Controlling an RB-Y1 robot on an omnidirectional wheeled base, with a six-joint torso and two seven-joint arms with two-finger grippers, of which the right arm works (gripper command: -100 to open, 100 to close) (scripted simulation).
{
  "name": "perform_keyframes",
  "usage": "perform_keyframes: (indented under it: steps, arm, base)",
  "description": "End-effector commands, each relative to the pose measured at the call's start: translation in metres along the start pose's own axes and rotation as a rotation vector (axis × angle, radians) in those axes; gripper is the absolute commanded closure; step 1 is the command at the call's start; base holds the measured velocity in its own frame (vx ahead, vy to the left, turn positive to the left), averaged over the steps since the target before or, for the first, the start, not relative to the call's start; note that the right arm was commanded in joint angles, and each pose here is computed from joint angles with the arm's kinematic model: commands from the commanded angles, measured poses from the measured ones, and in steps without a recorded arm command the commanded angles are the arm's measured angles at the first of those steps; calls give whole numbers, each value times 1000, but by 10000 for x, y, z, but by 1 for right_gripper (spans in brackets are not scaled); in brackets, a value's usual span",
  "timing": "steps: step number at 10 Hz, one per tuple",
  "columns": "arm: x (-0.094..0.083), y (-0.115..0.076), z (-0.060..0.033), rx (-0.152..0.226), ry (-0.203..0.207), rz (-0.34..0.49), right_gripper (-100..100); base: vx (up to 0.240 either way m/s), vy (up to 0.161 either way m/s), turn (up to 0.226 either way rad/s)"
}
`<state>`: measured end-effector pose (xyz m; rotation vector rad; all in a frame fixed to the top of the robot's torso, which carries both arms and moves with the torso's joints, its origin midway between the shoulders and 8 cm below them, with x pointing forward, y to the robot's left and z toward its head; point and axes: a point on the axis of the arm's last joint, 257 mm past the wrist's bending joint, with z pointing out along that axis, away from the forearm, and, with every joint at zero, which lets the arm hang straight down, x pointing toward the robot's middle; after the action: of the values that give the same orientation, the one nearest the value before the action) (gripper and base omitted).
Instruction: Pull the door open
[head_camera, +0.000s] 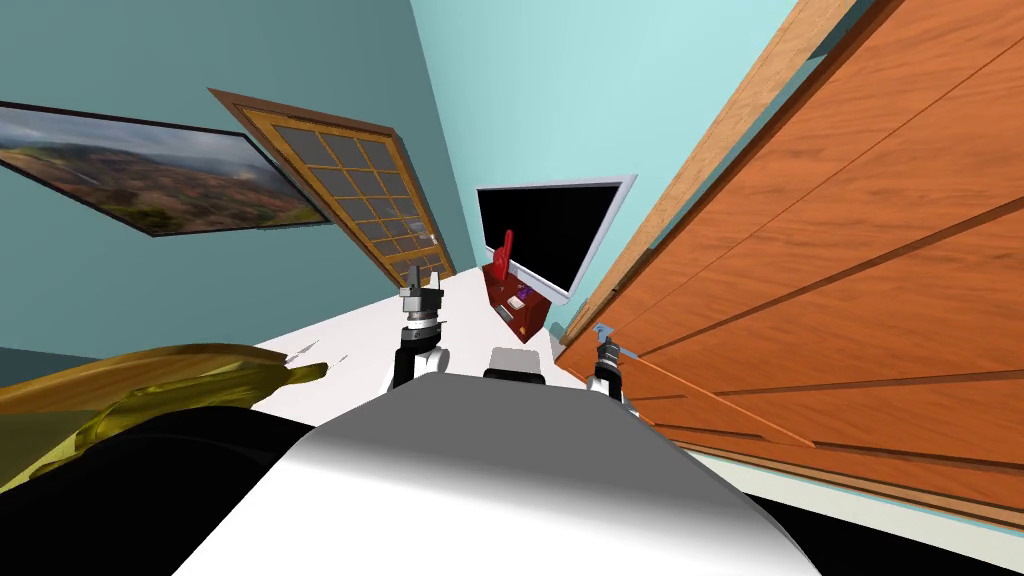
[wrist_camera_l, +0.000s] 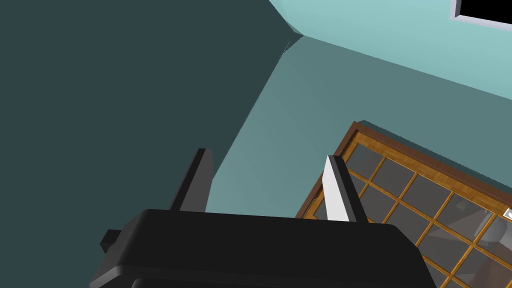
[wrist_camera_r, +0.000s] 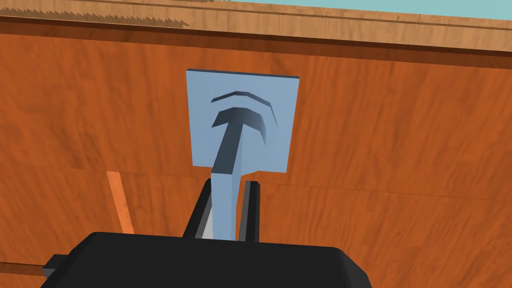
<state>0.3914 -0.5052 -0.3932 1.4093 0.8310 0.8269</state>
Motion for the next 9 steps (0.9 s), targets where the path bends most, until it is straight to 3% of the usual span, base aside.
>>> perform_keyframes:
  steps: [1,5,7,9]
  arm:
    - [87,-10,-6,1,28,1,100]
    - [313,5,-11,-3,106,1,100]
    - [336,5,-11,-1,112,1,100]
    - [387,-13,-49,3,142,1,100]
  base:
    - [-204,-45,81]
    - [-263,-19,92]
    - [-177,12,42]
    - [-201,-3,95]
